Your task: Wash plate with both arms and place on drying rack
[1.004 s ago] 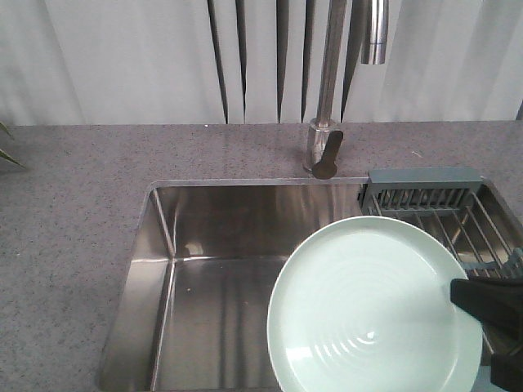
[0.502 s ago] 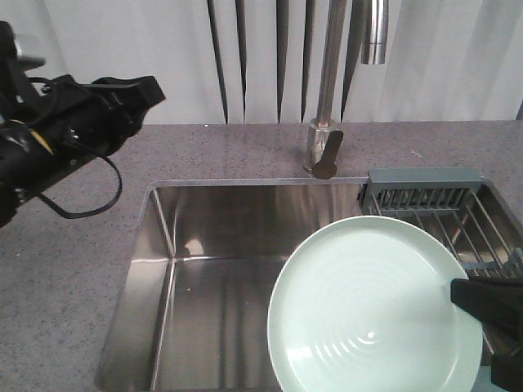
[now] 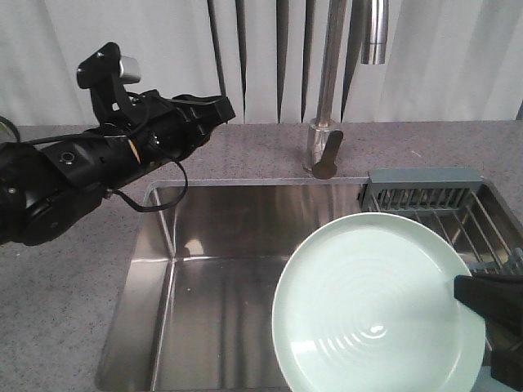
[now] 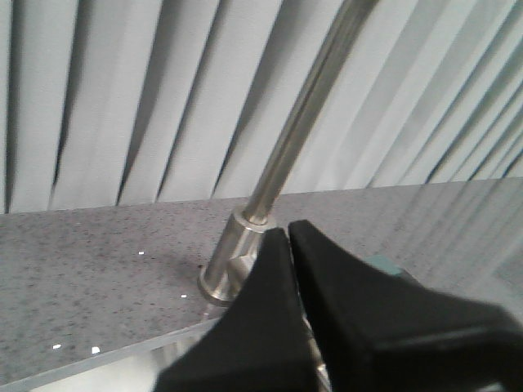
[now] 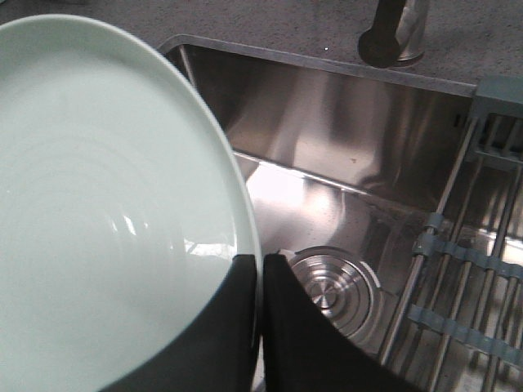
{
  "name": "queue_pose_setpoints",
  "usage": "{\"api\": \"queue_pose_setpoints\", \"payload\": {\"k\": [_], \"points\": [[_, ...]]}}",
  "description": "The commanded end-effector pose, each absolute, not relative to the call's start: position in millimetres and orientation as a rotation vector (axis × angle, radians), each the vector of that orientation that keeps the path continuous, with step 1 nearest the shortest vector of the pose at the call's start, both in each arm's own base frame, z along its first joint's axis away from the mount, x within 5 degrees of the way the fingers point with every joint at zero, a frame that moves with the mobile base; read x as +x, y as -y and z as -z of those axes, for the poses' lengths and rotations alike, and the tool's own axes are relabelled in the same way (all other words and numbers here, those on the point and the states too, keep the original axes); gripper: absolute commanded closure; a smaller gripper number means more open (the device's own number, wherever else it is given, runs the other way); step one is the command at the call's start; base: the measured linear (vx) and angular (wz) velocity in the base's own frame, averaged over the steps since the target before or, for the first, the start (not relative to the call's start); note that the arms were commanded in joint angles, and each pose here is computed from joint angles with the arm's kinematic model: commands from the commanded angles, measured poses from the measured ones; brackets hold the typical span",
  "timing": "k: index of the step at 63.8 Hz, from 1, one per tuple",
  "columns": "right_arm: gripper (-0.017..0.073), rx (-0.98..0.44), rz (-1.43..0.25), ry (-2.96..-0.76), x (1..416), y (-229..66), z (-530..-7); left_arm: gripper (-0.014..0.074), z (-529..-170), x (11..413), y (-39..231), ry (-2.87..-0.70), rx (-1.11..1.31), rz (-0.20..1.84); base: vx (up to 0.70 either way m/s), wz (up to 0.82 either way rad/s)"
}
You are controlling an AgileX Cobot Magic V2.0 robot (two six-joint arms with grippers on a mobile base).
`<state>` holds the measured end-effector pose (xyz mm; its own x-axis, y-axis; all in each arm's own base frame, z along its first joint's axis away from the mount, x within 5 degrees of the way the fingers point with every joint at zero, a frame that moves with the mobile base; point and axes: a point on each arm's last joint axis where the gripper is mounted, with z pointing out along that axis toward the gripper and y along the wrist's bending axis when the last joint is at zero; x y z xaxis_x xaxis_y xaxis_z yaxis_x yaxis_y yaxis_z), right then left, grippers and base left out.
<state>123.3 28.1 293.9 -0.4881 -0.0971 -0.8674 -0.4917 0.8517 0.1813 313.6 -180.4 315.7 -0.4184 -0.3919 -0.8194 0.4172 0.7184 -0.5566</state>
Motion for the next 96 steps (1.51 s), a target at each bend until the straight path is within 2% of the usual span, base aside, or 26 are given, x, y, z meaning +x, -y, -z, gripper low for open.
{"api": "queue_pose_setpoints", "payload": {"k": [1, 12, 20, 27, 34, 42, 54, 61, 77, 96], "points": [[0.0561, -0.35, -0.453, -2.006, 128.4, -22.7, -304.1, 0.06, -343.4, 308.8, 195.8, -1.647, 0.122, 1.106, 0.0, 0.0], [0.0561, -0.161, -0.36, -2.041, 133.5, -10.1, -302.3, 0.06, -327.7, 324.5, 219.4, -1.747, 0.263, 1.194, 0.0, 0.0], [0.0561, -0.032, -0.276, -2.044, 136.5, 0.0, -301.9, 0.06, -321.1, 338.8, 231.4, -1.803, 0.274, 1.239, 0.0, 0.0], [0.0561, 0.076, -0.207, -2.029, 138.4, 8.7, -302.6, 0.059, -321.4, 346.8, 240.3, -1.784, 0.354, 1.253, 0.0, 0.0], [0.0561, 0.126, -0.148, -2.02, 139.1, 14.5, -302.9, 0.0552, -325.7, 354.3, 245.8, -1.754, 0.368, 1.273, 0.0, 0.0], [0.0561, 0.163, -0.109, -2.026, 138.8, 18.5, -302.0, 0.0456, -327.2, 362.4, 250.3, -1.748, 0.349, 1.296, 0.0, 0.0], [0.0561, 0.16, -0.073, -2.037, 138.3, 20.6, -301.1, 0.023, -324.6, 373.7, 259.2, -1.735, 0.348, 1.354, 0.0, 0.0], [0.0561, 0.161, -0.074, -2.037, 138.3, 20.6, -301.1, 0.0142, -325.7, 380.8, 265.2, -1.718, 0.349, 1.401, 0.0, 0.0], [0.0561, 0.163, -0.074, -2.034, 138.4, 20.7, -301.4, 0.0122, -320.6, 401.3, 277.4, -1.694, 0.346, 1.436, 0.0, 0.0], [0.0561, 0.163, -0.074, -2.034, 138.4, 20.7, -301.4, 0.0122, -314.7, 419.8, 276.0, -1.701, 0.314, 1.249, 0.0, 0.0]]}}
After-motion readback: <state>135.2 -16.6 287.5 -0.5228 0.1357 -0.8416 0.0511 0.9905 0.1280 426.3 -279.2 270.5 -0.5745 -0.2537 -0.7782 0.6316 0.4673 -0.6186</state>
